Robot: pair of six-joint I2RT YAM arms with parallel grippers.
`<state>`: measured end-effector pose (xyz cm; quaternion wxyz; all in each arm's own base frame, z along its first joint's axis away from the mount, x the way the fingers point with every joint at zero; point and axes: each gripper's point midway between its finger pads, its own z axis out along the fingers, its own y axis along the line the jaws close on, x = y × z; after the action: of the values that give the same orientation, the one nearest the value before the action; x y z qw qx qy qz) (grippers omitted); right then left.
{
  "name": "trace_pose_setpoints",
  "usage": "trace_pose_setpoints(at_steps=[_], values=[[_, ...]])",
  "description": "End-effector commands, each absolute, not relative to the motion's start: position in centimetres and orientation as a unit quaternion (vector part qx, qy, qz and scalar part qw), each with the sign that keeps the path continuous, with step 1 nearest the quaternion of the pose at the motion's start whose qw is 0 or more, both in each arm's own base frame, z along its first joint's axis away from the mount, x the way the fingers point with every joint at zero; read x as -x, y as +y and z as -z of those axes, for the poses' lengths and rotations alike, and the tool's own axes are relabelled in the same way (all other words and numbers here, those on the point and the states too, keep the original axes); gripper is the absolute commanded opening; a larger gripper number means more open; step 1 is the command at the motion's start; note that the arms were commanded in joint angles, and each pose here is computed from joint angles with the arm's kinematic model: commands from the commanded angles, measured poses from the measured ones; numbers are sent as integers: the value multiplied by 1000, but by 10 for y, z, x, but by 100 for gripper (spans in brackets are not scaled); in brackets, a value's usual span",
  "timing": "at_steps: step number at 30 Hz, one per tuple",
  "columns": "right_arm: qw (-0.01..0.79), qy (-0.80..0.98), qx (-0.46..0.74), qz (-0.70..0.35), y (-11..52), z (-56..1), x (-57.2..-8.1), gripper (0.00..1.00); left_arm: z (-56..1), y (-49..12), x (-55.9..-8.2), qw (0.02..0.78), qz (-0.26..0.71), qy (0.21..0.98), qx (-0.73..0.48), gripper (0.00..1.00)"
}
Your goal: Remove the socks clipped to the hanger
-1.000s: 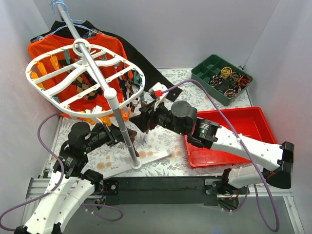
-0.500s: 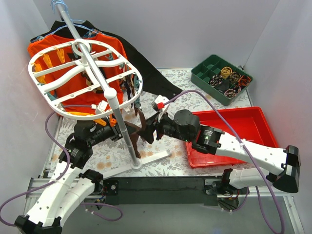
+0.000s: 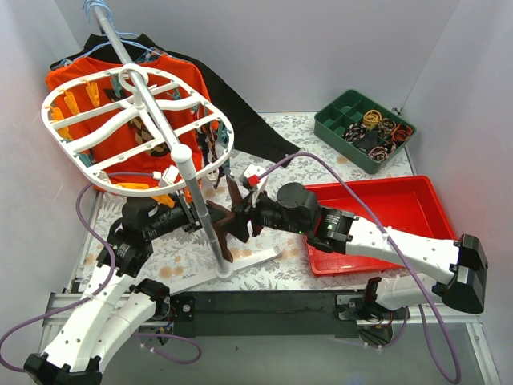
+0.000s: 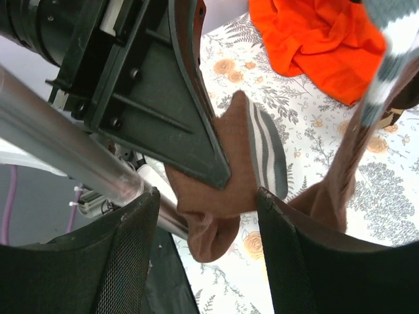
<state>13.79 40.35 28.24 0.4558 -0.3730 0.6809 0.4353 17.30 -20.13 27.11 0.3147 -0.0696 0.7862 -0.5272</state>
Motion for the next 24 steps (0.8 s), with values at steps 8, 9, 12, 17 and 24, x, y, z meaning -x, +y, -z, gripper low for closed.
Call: trace_pose_setpoints(at_steps=[8,9,12,17,24], values=[[467,659,359,-468,401,-304,-130,66,-299,-209,-164,307,561,767,44,0],[464,659,362,-468,403,-303,-129,66,-299,-209,-164,307,563,766,43,0],[457,659,367,-471,409,-299,-129,66,-305,-210,-162,307,569,762,40,0],[457,671,363,-458,407,-286,-133,56,-309,-210,-160,309,572,759,38,0],[486,685,327,-433,396,-289,-148,1,-307,-211,-160,306,574,759,34,14]])
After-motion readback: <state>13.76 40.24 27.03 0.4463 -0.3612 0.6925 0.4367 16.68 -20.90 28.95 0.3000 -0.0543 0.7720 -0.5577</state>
